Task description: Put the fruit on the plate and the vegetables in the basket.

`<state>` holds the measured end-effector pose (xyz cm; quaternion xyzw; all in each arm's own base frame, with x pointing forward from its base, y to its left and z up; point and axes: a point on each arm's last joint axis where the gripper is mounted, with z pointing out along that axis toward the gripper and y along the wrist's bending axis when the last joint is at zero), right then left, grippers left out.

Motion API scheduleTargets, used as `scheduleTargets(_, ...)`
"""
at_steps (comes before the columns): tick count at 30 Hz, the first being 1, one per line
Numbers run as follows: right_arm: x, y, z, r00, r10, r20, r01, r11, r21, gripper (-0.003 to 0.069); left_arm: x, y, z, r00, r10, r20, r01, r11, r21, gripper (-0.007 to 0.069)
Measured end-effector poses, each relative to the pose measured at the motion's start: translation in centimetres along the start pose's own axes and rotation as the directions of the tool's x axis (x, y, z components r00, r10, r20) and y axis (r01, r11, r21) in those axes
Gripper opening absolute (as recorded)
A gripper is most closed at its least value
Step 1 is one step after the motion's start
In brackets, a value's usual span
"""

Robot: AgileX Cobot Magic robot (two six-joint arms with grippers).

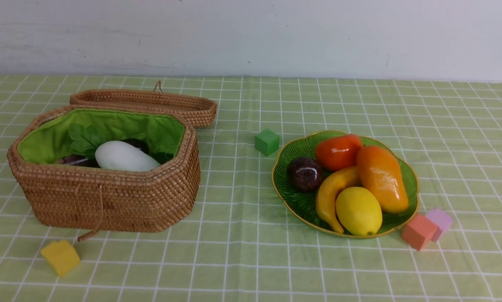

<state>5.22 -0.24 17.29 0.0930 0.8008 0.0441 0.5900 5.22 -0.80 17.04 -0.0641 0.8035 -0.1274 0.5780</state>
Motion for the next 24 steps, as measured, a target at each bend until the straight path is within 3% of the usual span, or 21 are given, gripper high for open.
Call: scheduleTargets(24, 0.0, 0.0, 0.0, 1.0, 0.0, 0.0, 0.0, 1.0, 0.0, 0.0127, 0.0, 0.0, 0.0, 1.0, 0.0, 0.0, 0.0, 1.0, 0.0, 0.0062)
